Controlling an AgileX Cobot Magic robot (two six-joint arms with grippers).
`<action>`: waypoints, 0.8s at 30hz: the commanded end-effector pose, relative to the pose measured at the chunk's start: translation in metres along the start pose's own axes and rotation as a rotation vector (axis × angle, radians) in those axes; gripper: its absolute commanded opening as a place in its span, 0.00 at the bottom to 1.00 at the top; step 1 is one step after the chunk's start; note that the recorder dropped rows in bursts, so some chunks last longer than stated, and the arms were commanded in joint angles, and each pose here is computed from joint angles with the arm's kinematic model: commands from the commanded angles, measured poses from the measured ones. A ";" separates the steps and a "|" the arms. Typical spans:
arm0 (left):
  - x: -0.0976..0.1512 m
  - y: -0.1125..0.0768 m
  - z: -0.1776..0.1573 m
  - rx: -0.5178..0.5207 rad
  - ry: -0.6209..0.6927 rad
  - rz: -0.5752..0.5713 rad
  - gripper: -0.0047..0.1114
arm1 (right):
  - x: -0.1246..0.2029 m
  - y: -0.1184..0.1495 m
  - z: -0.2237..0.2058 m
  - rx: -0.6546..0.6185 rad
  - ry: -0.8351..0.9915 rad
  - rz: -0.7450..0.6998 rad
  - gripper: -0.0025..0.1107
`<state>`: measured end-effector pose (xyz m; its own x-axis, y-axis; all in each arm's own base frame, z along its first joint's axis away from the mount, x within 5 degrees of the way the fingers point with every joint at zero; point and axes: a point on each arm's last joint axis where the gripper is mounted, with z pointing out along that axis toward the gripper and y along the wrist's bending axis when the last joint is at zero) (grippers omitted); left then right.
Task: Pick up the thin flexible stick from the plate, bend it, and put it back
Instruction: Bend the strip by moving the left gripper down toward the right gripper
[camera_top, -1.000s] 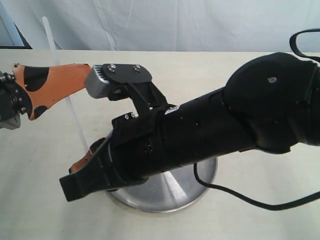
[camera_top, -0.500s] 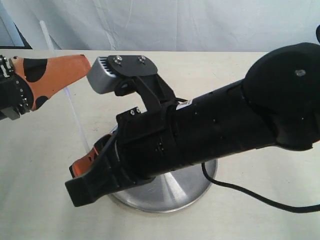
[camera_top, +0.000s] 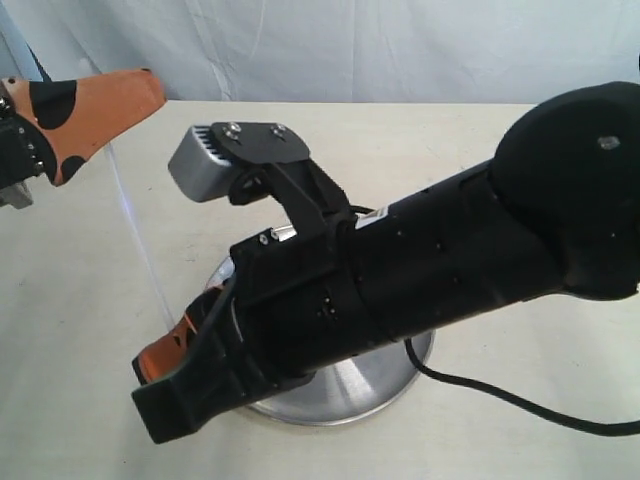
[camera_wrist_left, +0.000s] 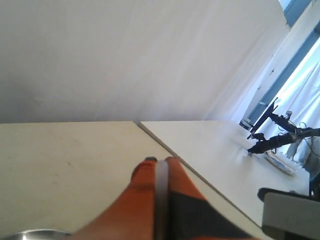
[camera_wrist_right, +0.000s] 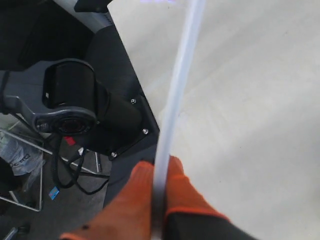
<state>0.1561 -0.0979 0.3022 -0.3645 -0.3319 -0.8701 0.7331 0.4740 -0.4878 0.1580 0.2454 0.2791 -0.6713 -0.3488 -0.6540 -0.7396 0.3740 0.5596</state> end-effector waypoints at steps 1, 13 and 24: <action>0.001 -0.002 0.003 0.002 0.083 0.136 0.04 | -0.008 0.013 -0.020 0.004 -0.087 -0.051 0.01; -0.009 -0.046 0.020 0.225 0.113 0.233 0.04 | -0.009 0.011 -0.048 0.216 -0.132 -0.048 0.01; 0.002 -0.030 0.023 0.080 0.271 0.320 0.04 | -0.004 0.016 -0.054 0.200 -0.096 0.006 0.01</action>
<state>0.1479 -0.1279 0.3278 -0.2109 -0.0479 -0.9763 0.8617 0.4624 -0.2088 0.1435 0.2094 0.3046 -0.6748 -0.3461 -0.6518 -0.7122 0.5368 0.4524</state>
